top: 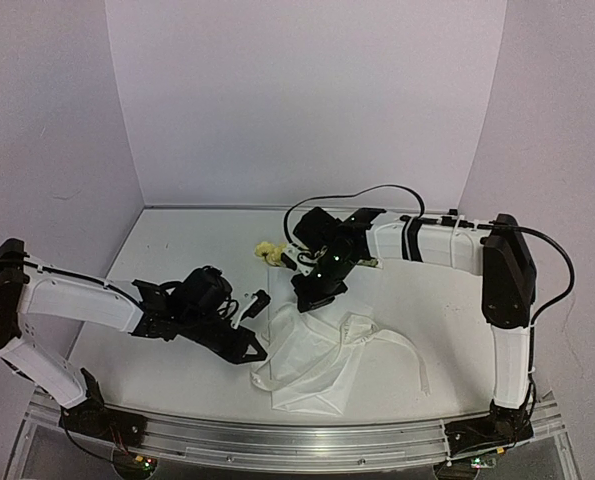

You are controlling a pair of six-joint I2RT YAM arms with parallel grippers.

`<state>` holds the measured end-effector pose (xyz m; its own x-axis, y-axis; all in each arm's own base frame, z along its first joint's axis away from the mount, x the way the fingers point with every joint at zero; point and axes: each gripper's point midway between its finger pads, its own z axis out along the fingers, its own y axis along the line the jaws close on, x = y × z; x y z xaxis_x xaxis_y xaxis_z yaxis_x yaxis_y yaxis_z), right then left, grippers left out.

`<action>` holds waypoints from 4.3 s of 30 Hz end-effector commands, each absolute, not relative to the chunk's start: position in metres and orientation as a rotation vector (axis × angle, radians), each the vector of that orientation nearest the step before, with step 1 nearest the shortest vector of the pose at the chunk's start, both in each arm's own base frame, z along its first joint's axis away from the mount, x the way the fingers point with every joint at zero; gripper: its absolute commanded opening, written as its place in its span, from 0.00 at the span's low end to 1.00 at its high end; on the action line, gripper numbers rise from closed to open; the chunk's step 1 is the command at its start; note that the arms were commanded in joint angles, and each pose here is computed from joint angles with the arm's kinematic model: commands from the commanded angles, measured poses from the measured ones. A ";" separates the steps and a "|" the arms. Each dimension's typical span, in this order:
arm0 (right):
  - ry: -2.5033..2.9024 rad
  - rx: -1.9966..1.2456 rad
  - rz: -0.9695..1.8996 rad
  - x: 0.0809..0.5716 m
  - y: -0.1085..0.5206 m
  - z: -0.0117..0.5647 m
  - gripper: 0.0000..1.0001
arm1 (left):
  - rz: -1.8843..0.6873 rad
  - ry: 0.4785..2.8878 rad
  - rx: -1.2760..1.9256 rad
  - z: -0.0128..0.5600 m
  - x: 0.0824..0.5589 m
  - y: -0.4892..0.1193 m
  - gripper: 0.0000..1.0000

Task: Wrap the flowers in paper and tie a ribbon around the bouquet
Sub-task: Cross the ribbon over the folded bouquet.

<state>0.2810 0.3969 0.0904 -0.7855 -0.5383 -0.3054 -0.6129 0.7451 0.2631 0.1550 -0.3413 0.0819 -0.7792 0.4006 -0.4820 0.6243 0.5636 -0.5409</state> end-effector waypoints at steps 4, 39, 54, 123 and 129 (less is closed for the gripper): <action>2.697 -0.894 0.597 0.281 0.404 0.115 0.00 | -1.061 2.464 0.793 0.086 0.172 -0.363 0.00; 2.818 -0.859 0.714 0.249 0.395 0.104 0.00 | -1.106 2.534 0.452 0.097 0.242 -0.399 0.19; 2.803 -0.845 0.708 0.250 0.391 0.111 0.31 | -1.171 2.441 0.677 0.138 0.193 -0.371 0.48; 2.662 -0.426 0.000 0.236 0.154 0.086 0.79 | -0.223 2.478 0.887 0.081 0.282 -0.453 0.56; 2.662 -0.407 -0.005 0.235 0.151 0.083 0.78 | -0.174 2.481 0.874 0.071 0.286 -0.450 0.51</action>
